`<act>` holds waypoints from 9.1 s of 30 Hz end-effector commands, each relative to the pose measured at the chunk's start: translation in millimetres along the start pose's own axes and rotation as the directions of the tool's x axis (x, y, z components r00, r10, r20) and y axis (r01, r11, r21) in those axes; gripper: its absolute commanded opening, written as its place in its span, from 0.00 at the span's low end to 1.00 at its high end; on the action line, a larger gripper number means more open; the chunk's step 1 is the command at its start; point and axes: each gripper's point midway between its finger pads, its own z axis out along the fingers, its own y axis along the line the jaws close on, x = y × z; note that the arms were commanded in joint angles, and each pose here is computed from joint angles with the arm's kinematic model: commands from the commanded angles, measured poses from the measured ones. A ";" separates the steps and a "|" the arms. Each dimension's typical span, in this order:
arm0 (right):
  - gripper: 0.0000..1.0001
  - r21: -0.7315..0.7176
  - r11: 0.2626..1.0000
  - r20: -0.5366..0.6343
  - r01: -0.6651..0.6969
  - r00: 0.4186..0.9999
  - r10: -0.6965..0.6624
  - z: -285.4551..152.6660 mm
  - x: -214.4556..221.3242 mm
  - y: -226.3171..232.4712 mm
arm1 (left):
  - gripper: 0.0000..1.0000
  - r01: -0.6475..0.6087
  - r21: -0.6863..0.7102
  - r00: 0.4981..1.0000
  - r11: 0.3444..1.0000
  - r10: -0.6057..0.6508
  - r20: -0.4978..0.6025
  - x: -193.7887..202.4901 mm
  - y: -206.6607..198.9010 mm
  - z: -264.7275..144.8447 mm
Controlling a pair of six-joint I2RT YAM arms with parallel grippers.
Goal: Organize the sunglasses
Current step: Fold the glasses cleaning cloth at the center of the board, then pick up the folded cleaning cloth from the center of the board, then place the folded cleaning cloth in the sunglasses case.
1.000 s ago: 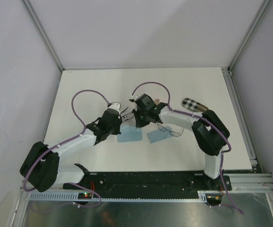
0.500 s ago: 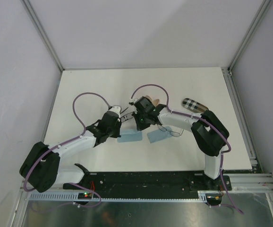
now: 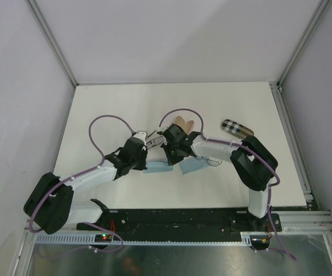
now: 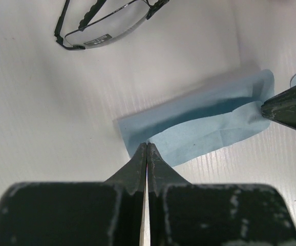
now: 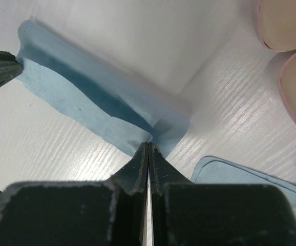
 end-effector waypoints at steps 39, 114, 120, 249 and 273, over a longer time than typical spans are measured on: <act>0.34 0.059 0.998 0.160 -0.017 0.987 0.007 -16.8 -36.5 -21.9 | 0.43 0.118 -0.057 0.993 0.991 -0.116 0.038 -20.8 18.6 1.1; 0.00 -0.043 0.997 0.250 -0.057 0.966 0.066 -47.0 -69.1 -23.0 | 0.00 0.148 0.157 0.974 0.977 -0.171 0.148 -63.1 -39.0 -21.0; 0.00 -0.027 0.996 0.270 -0.085 0.959 0.089 -49.6 -83.5 -41.6 | 0.00 0.149 0.169 0.970 0.974 -0.177 0.166 -74.6 -48.8 -18.9; 0.00 -0.065 0.983 0.342 -0.171 0.922 0.183 0.5 -191.3 -163.6 | 0.00 0.285 0.164 0.920 0.945 -0.317 0.230 -125.8 -67.9 68.3; 0.49 -0.021 0.969 0.415 -0.246 0.880 0.233 -41.7 -196.5 -188.2 | 0.01 0.272 0.201 0.924 0.941 -0.314 0.219 -128.9 -74.4 69.1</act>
